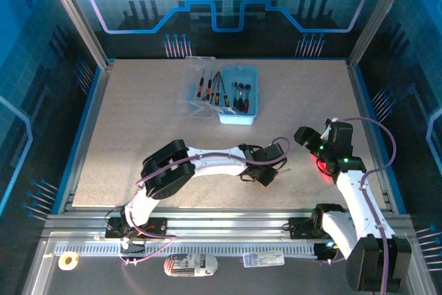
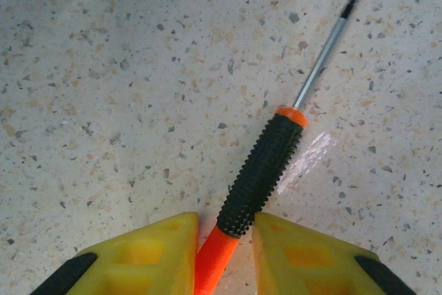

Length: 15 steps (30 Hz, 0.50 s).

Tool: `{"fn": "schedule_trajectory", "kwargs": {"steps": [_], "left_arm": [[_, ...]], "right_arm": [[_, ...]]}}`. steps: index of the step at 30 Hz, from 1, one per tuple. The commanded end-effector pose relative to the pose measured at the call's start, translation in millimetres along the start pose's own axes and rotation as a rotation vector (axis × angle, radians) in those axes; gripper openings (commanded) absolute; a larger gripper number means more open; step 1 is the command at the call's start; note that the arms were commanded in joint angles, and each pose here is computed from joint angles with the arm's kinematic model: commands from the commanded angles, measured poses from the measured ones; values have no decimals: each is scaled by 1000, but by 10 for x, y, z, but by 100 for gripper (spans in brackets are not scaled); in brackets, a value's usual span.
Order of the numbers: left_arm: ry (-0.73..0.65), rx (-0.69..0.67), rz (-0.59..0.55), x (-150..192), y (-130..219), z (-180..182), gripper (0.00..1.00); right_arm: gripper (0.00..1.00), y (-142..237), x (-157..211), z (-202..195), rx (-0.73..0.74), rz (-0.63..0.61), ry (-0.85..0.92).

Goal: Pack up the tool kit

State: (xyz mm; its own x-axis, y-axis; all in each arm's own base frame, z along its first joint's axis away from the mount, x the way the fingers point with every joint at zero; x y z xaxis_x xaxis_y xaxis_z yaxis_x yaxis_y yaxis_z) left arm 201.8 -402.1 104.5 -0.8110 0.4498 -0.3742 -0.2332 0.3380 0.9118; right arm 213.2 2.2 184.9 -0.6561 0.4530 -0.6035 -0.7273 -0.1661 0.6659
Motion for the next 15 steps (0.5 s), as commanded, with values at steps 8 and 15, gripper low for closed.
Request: {"fn": "schedule_trajectory", "kwargs": {"steps": [8, 15], "left_arm": [[3, -188, 68, 276, -112, 301, 24], [91, -230, 100, 321, -83, 517, 24]], "right_arm": [[86, 58, -59, 28, -43, -45, -15], [88, 56, -83, 47, -56, -49, -7]]}}
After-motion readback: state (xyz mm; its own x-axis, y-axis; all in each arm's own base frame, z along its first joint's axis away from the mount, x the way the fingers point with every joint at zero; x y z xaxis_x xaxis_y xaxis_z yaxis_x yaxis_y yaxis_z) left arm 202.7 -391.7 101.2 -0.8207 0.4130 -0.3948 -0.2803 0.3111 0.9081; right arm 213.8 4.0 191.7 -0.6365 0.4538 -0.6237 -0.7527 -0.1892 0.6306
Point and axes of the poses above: each hand's point on the last joint's axis, 136 mm out from that joint toward the fingers, its own y axis back along the fingers, its own z axis along the line the jaws close on, x = y × z, the point moved 9 cm from there along y, back along the fingers, and after that the axes turned 9 degrees about y, right-handed, at the moved point
